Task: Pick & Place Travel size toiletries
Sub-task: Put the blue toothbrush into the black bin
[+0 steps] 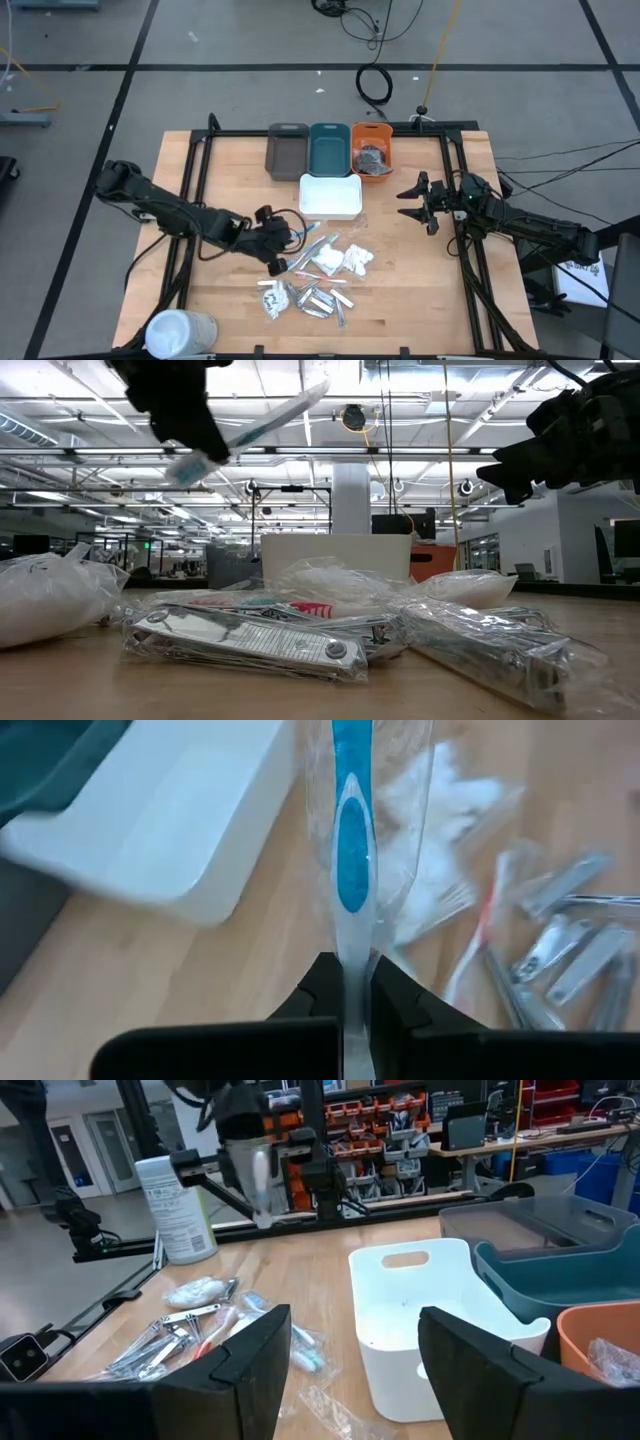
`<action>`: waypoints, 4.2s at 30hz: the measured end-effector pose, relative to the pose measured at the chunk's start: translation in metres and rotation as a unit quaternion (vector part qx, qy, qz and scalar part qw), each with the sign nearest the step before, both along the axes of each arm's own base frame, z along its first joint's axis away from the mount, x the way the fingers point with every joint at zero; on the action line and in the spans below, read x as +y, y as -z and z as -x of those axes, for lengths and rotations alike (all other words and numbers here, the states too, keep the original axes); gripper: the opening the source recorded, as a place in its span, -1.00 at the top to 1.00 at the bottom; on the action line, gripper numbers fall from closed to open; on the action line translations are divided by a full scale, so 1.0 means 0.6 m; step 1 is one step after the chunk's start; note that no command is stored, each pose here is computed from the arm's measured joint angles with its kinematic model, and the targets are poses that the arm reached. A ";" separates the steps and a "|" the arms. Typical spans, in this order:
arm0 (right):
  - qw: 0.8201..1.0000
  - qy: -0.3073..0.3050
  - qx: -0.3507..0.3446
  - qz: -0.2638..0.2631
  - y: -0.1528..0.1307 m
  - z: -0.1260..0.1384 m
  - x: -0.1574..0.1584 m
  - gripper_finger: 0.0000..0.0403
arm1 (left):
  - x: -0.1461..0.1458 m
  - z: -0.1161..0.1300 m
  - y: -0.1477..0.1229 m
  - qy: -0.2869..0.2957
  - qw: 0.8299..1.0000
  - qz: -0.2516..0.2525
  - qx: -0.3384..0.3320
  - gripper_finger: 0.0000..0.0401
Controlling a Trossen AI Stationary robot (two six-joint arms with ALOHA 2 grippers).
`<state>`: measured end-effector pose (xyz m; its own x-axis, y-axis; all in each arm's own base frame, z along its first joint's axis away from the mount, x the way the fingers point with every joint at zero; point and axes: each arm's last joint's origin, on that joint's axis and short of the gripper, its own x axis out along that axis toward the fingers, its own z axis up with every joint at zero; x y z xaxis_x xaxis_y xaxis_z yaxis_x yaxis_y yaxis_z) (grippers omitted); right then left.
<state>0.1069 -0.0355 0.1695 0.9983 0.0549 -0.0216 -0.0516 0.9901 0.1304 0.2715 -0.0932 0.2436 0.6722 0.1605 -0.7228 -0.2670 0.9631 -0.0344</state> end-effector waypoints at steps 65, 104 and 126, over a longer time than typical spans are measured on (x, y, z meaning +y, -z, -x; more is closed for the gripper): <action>1.000 0.000 -0.001 -0.010 0.000 -0.002 -0.001 -0.03 | 0.439 0.008 0.092 -0.453 0.885 0.035 -0.100 0.81; 1.000 0.000 -0.001 -0.009 0.000 -0.002 -0.001 -0.03 | 0.344 -0.024 0.022 -0.189 0.971 0.019 -0.147 -0.24; 1.000 0.000 0.002 -0.005 0.001 -0.002 -0.001 -0.03 | 0.056 -0.042 0.016 -0.023 0.989 0.079 -0.126 -0.20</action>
